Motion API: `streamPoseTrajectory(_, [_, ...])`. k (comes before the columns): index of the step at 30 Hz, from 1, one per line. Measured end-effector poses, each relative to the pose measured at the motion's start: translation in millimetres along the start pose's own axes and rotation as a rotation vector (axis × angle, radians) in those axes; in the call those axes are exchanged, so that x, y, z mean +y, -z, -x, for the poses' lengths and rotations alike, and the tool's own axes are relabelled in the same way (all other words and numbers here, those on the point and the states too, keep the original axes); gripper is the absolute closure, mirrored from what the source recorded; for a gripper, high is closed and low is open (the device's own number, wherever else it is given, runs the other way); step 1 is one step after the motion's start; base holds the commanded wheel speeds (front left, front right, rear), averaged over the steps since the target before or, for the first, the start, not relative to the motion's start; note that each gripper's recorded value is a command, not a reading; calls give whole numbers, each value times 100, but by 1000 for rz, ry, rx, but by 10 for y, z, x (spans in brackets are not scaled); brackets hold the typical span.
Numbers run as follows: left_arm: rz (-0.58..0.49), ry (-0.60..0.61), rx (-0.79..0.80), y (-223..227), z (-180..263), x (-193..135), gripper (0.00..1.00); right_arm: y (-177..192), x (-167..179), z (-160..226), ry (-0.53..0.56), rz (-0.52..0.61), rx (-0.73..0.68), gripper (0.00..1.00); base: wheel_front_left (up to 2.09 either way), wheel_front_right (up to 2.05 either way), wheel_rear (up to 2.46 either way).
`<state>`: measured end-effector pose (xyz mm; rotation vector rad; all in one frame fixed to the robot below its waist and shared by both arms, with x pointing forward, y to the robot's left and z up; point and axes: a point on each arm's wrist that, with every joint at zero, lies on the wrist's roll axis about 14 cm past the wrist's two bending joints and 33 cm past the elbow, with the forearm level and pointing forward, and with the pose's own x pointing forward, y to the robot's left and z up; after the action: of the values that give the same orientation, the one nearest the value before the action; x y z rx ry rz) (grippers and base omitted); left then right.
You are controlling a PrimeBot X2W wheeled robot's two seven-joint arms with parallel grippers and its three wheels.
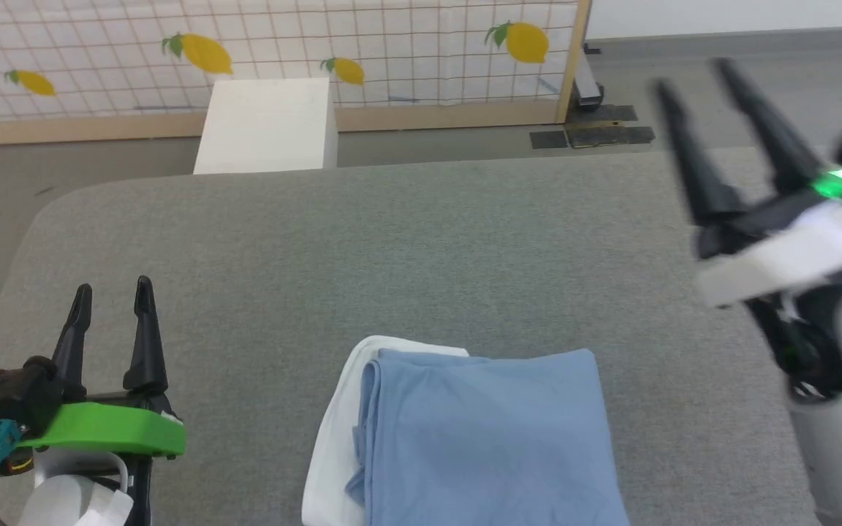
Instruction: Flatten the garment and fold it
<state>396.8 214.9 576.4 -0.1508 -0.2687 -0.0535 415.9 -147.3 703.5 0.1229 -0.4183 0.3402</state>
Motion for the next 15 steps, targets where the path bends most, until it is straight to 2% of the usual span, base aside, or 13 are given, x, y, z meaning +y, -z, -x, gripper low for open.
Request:
streamPoseTrajectory(4, [-16,22,2,15,-26,-74,0,-76,-454,316,164,68,-79,0,0,0,0])
streamPoseTrajectory(7, [-22,31,10,42,-22,-103,0,33,-651,563,256,92,-76,0,0,0,0])
streamPoseTrajectory(11, [-37,28,30,103,-2,-87,0,284,-827,875,364,98,-27,0,0,0,0])
streamPoseTrajectory(15, [-47,21,56,180,28,-53,0,581,-858,1114,419,88,57,0,0,0,0])
